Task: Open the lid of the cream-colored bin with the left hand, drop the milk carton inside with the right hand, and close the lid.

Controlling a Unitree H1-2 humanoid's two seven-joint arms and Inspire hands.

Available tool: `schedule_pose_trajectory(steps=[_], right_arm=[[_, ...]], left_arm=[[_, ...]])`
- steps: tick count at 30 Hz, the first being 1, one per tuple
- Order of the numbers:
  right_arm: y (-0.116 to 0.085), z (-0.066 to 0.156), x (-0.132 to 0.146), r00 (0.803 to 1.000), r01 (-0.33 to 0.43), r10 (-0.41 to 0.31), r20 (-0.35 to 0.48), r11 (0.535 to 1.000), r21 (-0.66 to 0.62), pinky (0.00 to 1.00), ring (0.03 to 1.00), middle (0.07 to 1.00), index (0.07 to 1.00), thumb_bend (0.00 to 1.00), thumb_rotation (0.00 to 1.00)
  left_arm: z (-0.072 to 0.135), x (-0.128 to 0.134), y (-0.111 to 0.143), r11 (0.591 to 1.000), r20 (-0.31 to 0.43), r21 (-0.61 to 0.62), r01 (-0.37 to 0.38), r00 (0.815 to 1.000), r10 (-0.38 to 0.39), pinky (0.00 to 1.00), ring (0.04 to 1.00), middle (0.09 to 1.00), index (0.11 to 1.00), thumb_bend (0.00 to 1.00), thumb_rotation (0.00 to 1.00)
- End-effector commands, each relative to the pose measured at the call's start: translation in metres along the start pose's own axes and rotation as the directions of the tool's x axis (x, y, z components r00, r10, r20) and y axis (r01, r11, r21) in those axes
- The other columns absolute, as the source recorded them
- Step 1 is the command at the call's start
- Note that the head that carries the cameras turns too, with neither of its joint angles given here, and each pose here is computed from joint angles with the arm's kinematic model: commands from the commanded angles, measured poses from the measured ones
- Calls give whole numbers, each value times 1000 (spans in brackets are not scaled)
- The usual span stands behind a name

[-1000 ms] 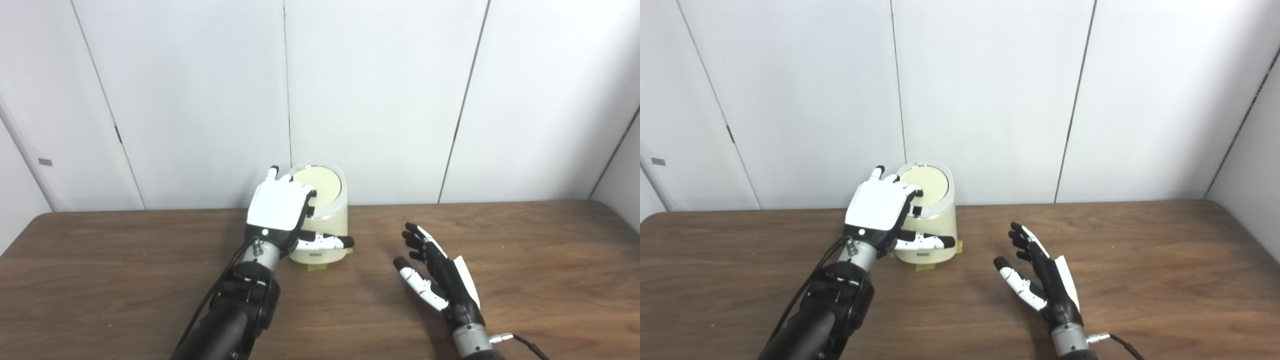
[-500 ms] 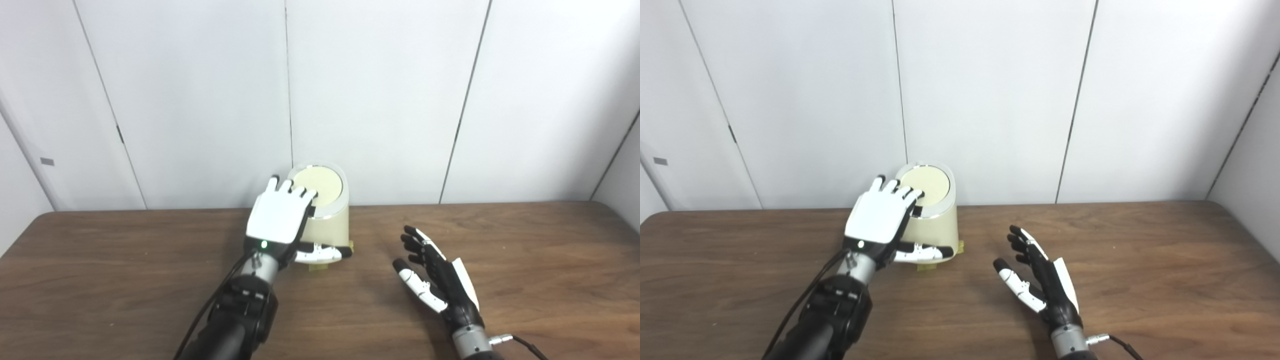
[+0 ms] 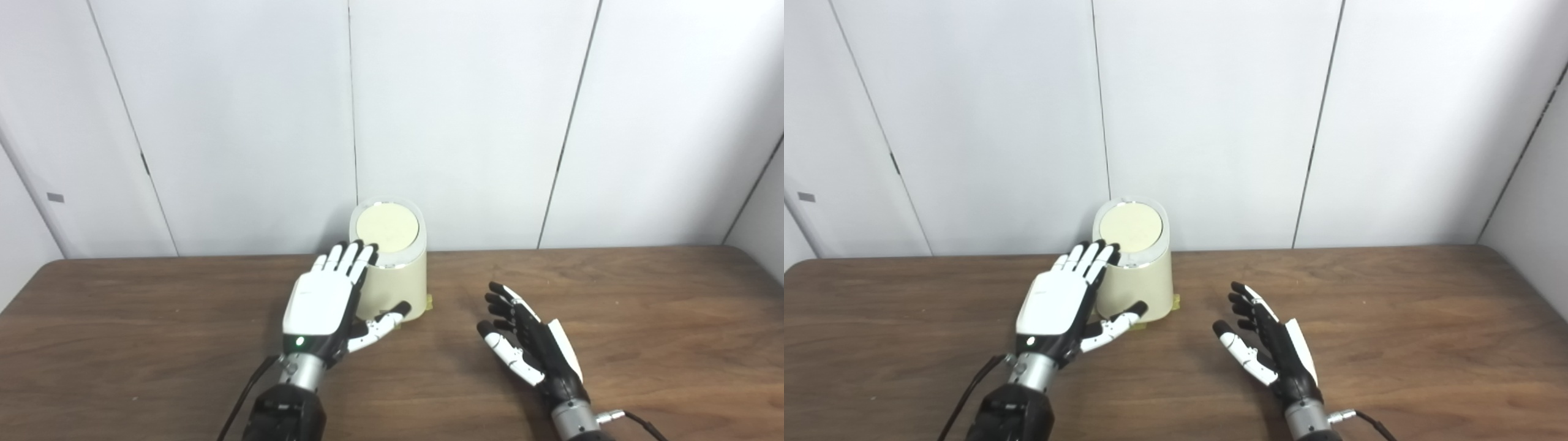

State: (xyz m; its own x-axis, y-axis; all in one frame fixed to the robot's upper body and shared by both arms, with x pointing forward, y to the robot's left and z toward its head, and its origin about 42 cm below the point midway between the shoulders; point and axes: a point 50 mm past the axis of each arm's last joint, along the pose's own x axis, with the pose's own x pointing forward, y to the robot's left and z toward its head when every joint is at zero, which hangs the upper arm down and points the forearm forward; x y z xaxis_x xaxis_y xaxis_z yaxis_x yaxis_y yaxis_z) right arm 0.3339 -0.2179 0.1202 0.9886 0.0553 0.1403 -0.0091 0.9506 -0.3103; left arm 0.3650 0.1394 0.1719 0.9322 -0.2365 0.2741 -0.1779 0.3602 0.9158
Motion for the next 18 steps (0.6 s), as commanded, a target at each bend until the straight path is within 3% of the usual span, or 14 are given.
schedule_pose_trajectory(steps=[1,8,11,14,17,18], right_arm=[[-2,6,3,999,4,-4,39,1000,1,781,846,858,886,361,654],[-3,6,2,999,4,-3,37,1000,-4,788,845,857,887,362,667],[-3,7,2,999,5,-5,40,1000,-6,786,845,858,888,352,660],[-4,6,2,997,14,-16,70,1000,21,765,827,842,868,299,607],[-5,5,2,992,40,-44,115,998,42,704,784,807,827,247,515],[-5,4,2,990,54,-61,128,997,58,669,758,783,799,239,477]], left_arm=[[11,11,26,991,57,-35,-127,990,129,973,1000,993,994,523,995],[3,-8,37,957,4,-207,-202,978,207,894,940,929,938,474,998],[-5,-19,37,935,-35,-251,-250,968,250,927,902,891,901,427,1000],[-13,-29,36,896,-60,-342,-285,958,281,910,878,870,870,385,1000],[-23,-37,35,847,-63,-457,-269,960,271,868,887,883,872,327,998],[-28,-40,34,832,-66,-491,-260,963,262,839,878,883,873,294,930]])
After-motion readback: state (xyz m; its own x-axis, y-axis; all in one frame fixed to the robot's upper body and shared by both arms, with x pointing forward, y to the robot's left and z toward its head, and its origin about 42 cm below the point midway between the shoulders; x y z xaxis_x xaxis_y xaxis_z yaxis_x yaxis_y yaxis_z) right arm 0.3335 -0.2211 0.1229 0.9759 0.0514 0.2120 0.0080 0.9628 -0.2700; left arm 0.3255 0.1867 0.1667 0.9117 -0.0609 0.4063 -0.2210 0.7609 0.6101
